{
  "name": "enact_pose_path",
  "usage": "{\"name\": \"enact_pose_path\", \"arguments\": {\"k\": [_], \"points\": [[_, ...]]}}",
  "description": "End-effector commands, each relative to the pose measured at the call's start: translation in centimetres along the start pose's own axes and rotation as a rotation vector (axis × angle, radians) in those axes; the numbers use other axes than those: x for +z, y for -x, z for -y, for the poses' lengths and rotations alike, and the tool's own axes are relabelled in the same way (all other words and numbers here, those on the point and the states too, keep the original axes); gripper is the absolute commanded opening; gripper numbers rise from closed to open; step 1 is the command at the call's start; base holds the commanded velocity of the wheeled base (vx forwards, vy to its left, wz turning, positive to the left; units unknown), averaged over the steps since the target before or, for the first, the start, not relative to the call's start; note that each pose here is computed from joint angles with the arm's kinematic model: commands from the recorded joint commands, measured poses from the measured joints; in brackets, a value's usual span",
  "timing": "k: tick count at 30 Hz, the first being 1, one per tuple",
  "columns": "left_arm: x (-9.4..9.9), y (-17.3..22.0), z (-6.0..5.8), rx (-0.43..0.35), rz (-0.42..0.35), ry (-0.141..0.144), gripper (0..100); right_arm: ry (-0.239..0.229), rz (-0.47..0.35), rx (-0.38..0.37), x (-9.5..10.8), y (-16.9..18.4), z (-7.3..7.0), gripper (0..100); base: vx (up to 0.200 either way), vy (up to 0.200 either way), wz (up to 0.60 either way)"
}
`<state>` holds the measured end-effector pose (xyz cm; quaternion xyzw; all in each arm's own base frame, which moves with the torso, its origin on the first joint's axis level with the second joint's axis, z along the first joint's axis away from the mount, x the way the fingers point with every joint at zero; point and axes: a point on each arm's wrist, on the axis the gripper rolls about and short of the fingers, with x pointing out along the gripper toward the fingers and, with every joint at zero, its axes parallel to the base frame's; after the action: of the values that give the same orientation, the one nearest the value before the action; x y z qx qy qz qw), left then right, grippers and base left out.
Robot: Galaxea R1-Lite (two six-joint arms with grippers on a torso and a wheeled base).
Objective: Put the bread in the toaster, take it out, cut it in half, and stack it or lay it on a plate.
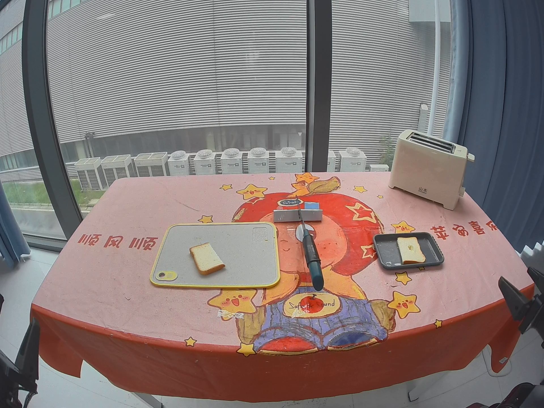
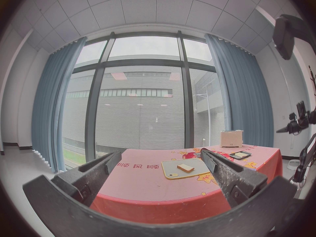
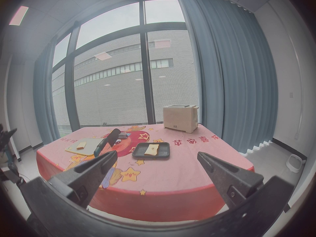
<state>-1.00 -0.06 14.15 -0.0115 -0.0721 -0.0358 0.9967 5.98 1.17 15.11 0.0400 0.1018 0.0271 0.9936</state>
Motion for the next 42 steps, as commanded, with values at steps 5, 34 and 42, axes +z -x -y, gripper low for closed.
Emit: {"name": "enact_pose_path", "arguments": {"k": [5, 34, 42], "points": [[2.3, -15.4, 0.3, -0.067, -0.454, 0.039, 100, 0.029, 0.054, 0.052, -5.9, 4.2, 1.5, 100, 0.0, 0.0, 0.0], [-7.7, -35.2, 4.7, -0.009, -0.774, 0.124, 100, 0.059, 0.152, 0.036, -7.9, 6.1, 1.8, 100, 0.0, 0.0, 0.0], [-8.5, -34.1, 6.3, -0.032, -0.828, 0.088, 100, 0.046, 0.149, 0.052, -8.0, 6.1, 1.8, 100, 0.0, 0.0, 0.0]]}}
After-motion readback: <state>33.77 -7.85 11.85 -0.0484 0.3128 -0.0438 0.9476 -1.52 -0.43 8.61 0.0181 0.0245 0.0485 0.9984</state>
